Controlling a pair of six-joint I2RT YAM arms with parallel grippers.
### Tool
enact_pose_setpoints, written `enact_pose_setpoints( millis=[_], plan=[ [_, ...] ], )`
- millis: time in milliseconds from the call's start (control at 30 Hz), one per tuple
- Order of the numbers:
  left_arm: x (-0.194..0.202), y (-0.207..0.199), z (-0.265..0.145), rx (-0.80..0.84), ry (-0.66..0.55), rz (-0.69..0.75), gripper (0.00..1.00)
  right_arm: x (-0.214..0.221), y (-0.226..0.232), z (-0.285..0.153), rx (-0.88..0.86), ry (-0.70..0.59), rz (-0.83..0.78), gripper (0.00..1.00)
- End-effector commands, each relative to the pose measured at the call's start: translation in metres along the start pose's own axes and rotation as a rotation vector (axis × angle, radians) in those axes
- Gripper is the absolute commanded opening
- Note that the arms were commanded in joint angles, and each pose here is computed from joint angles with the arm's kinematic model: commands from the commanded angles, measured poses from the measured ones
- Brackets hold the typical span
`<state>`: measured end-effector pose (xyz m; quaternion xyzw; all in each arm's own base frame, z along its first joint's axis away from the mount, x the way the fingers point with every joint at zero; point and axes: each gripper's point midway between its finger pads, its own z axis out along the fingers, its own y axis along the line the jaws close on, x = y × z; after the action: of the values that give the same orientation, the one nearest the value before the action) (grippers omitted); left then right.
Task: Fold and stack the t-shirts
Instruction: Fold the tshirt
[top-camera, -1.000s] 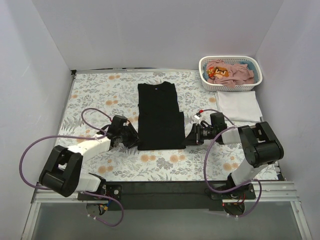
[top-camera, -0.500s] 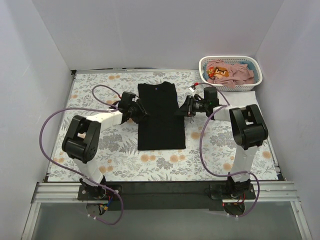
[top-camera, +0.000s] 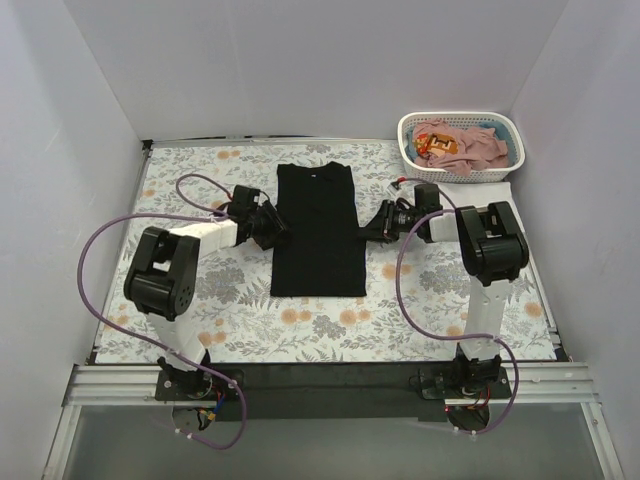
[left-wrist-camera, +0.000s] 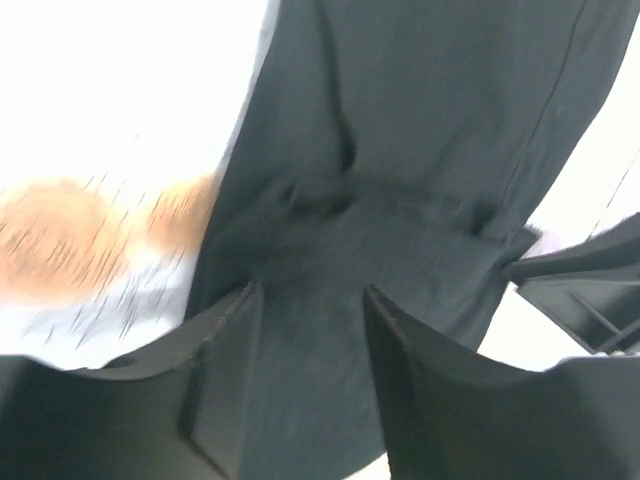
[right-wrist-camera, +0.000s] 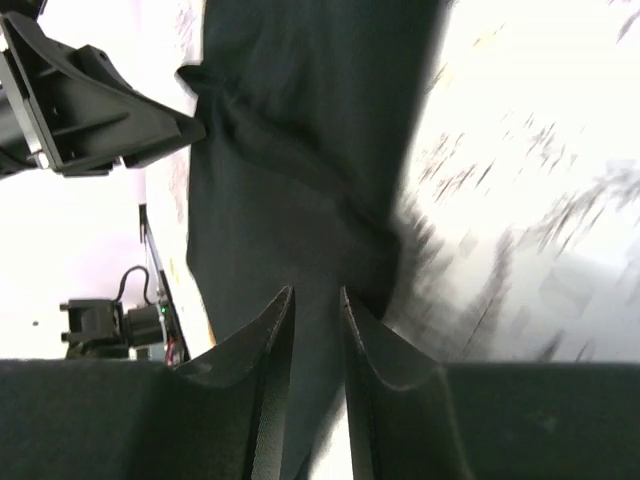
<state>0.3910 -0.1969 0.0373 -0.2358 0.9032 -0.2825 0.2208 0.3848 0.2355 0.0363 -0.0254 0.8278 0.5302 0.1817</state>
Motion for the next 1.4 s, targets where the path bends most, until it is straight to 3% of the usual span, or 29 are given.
enact_pose_setpoints(
  millis=[0,133,167,200,333,467,733,1367],
  plan=[
    [-0.002,-0.001,-0.038,-0.021,-0.032,0.061,0.46,-0.007,0.032,-0.022,-0.004,-0.054,-0.1,0.32],
    [-0.003,-0.009,-0.084,-0.042,-0.105,0.14,0.53,0.016,0.042,-0.043,0.13,-0.039,-0.137,0.34],
    [-0.002,-0.005,-0.09,-0.071,-0.124,0.156,0.55,0.018,0.028,-0.046,0.237,-0.043,-0.192,0.35],
    [0.007,0.004,-0.097,-0.106,-0.108,0.167,0.57,0.04,0.019,-0.054,0.325,0.023,-0.144,0.37],
    [0.031,0.028,-0.118,-0.2,-0.105,0.211,0.67,0.074,0.013,-0.075,0.563,0.074,-0.225,0.47],
    [0.06,0.054,-0.131,-0.269,-0.071,0.231,0.72,0.106,0.017,-0.088,0.692,0.118,-0.287,0.54],
    [0.092,0.077,-0.133,-0.32,-0.007,0.236,0.78,0.146,0.032,-0.075,0.722,0.197,-0.33,0.59],
    [0.098,0.078,-0.124,-0.346,0.013,0.245,0.75,0.158,0.022,-0.049,0.859,0.264,-0.378,0.52]
  ],
)
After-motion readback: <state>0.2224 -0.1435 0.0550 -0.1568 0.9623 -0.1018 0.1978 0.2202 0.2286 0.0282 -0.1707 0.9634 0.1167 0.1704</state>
